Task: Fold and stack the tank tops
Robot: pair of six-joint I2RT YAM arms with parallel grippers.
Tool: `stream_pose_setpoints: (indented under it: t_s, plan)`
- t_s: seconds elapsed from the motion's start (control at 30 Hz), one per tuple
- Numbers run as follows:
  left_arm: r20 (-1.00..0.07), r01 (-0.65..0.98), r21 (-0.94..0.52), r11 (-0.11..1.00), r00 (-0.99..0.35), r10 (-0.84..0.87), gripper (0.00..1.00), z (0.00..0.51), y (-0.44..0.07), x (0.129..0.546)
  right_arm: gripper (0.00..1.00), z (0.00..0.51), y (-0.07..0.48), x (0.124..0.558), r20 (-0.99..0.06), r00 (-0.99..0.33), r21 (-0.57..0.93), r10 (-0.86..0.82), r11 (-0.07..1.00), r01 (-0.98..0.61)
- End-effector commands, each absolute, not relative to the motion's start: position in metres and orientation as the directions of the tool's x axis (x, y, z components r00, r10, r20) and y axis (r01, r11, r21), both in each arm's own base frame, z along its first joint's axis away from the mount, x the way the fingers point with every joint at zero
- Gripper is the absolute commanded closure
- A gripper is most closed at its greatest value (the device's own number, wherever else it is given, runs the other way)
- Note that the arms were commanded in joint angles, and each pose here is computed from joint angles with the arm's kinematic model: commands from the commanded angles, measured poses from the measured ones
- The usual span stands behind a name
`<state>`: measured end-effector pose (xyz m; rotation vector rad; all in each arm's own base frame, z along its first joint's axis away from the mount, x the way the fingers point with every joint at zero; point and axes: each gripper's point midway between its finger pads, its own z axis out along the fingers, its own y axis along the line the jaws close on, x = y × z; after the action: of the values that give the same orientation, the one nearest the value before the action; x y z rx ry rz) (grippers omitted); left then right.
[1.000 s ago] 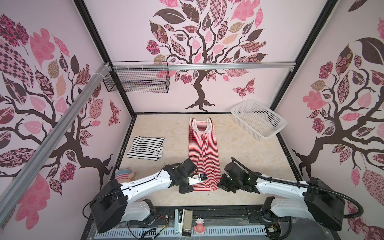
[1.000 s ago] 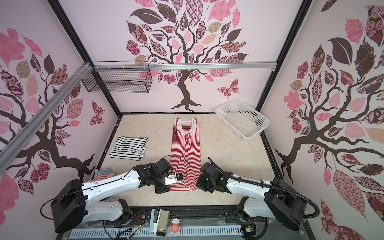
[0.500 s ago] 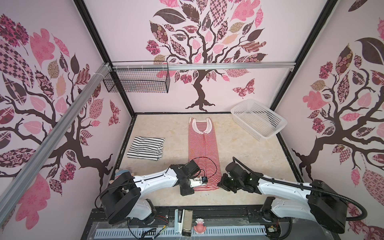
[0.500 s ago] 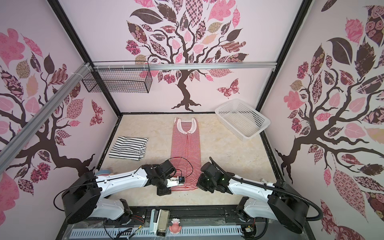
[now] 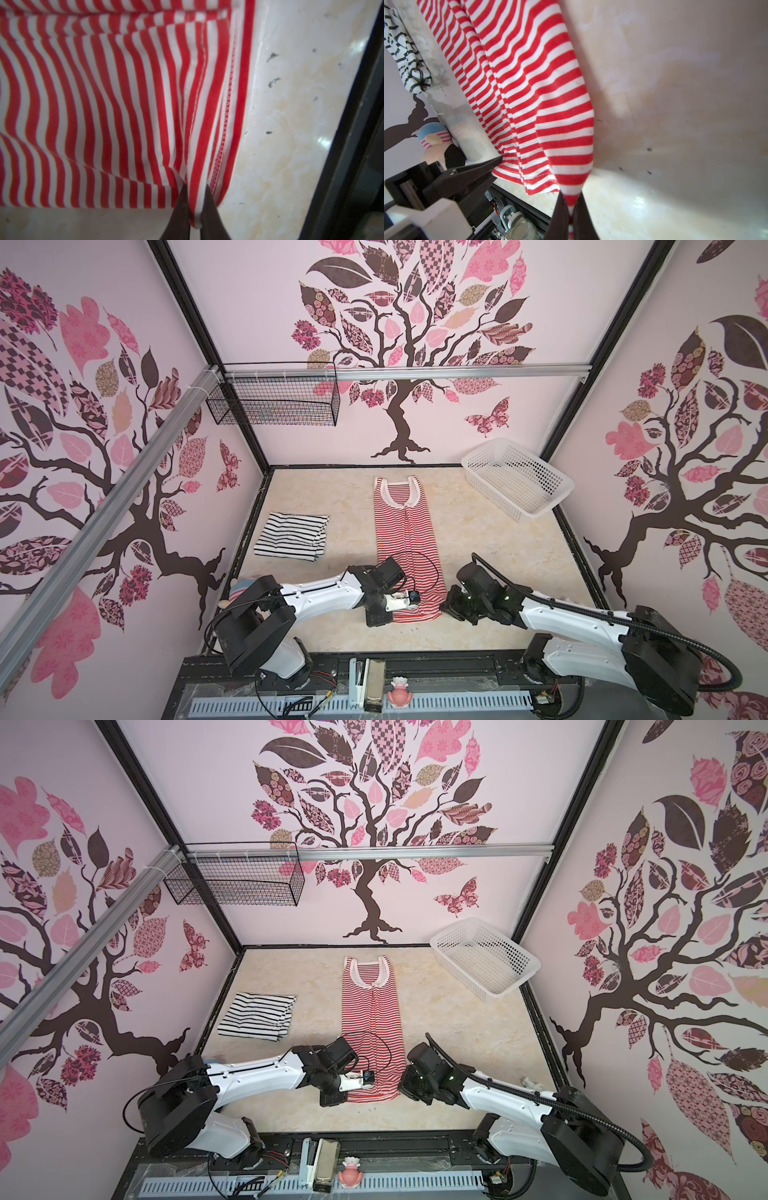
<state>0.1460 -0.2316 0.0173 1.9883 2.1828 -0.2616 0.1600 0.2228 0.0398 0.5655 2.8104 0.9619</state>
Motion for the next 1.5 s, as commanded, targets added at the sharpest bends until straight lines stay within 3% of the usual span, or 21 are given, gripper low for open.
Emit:
stream_pose_setpoints:
  t_s: [0.0, 0.43, 0.7, 1.0, 1.3, 1.47]
  plan:
    - [-0.264, 0.995, -0.054, 0.082, -0.094, 0.960, 1.00, 0.022, -0.239, 0.141, 1.00, 0.046, 0.213, 0.162, -0.016, -0.922, 0.616, 0.386, 0.730, 0.295]
    - [-0.442, 0.941, -0.323, -0.101, -0.056, 0.895, 1.00, 0.117, -0.276, 0.094, 1.00, 0.099, 0.177, 0.151, -0.123, -0.918, 0.607, 0.376, 0.761, 0.231]
    - [-0.518, 0.926, -0.334, -0.177, -0.023, 0.855, 1.00, 0.174, -0.280, 0.085, 0.97, 0.170, 0.177, 0.159, -0.237, -0.905, 0.657, 0.354, 0.745, 0.120]
    - [-0.579, 0.964, -0.266, 0.021, -0.178, 0.795, 1.00, 0.189, -0.279, 0.182, 0.98, 0.202, 0.206, 0.224, -0.287, -0.917, 0.659, 0.278, 0.752, 0.022]
    - [-0.517, 0.919, -0.367, 0.141, -0.328, 0.791, 1.00, 0.147, -0.259, 0.269, 0.98, 0.169, 0.223, 0.318, -0.205, -0.942, 0.745, 0.267, 0.666, 0.027]
    - [-0.461, 0.885, -0.423, 0.197, -0.396, 0.794, 1.00, 0.112, -0.247, 0.296, 0.98, 0.135, 0.237, 0.351, -0.167, -0.959, 0.728, 0.229, 0.685, 0.037]
